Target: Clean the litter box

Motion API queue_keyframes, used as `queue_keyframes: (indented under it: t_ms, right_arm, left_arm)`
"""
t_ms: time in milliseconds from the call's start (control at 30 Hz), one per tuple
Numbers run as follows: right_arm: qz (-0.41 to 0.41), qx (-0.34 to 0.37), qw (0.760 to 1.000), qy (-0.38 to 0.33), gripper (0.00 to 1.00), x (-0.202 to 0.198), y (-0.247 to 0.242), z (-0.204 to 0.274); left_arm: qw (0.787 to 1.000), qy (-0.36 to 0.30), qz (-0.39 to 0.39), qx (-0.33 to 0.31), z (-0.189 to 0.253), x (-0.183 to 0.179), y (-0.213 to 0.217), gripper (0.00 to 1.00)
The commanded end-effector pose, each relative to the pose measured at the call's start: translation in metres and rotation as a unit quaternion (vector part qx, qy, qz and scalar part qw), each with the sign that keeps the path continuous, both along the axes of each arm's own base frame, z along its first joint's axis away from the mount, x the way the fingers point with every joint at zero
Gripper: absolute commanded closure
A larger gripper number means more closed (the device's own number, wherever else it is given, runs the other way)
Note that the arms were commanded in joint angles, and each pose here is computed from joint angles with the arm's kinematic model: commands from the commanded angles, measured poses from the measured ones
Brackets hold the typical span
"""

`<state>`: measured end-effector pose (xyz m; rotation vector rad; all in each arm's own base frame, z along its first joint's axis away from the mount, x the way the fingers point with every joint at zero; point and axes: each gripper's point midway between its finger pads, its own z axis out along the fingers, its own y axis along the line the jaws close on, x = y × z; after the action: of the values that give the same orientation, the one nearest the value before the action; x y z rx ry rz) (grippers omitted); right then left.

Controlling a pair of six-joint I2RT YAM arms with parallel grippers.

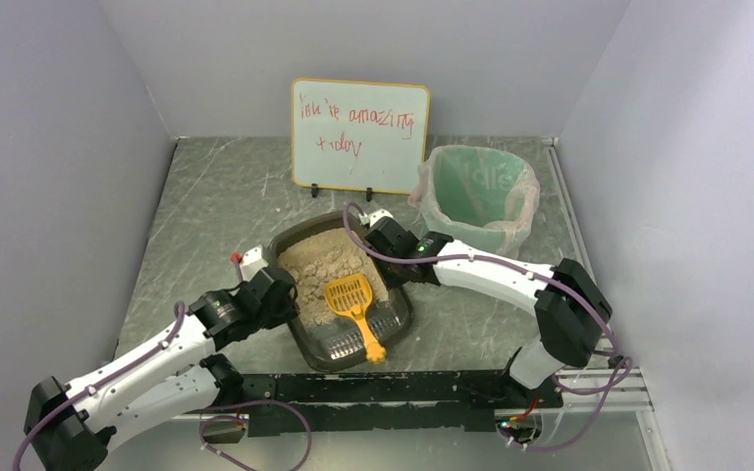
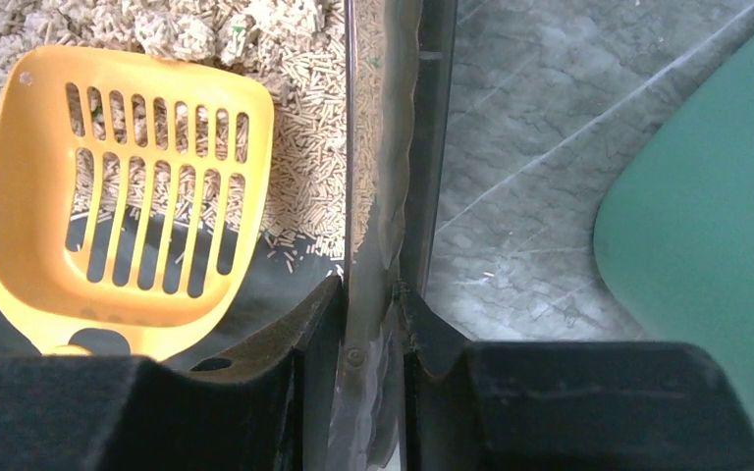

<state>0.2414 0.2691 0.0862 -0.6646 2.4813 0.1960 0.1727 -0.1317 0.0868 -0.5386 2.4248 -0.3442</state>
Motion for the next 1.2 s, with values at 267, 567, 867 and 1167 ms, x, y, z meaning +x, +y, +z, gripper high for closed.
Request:
queue_keyframes:
  t_ms: [267,567,867,1167]
  right_arm:
    - [-0.026,0.0,0.998,-0.052,0.43,0.003,-0.019,0.068]
    - [-0.004,0.075,0.997,-0.013,0.38,-0.058,0.001,0.092]
    - [0.006,0.088,0.996,0.029,0.29,-0.132,0.009,0.08]
    - [-0.027,0.041,0.999,0.018,0.23,-0.157,0.017,0.055]
  left_arm:
    - [0.998,0.048,-0.025,0.012,0.012,-0.017,-0.003,0.52]
    - [0.998,-0.013,-0.032,0.055,0.057,0.005,0.006,0.33]
    - [0.99,-0.079,-0.083,0.082,0.098,0.026,-0.001,0.17]
    - [0.982,-0.11,-0.096,0.118,0.127,0.032,0.011,0.1]
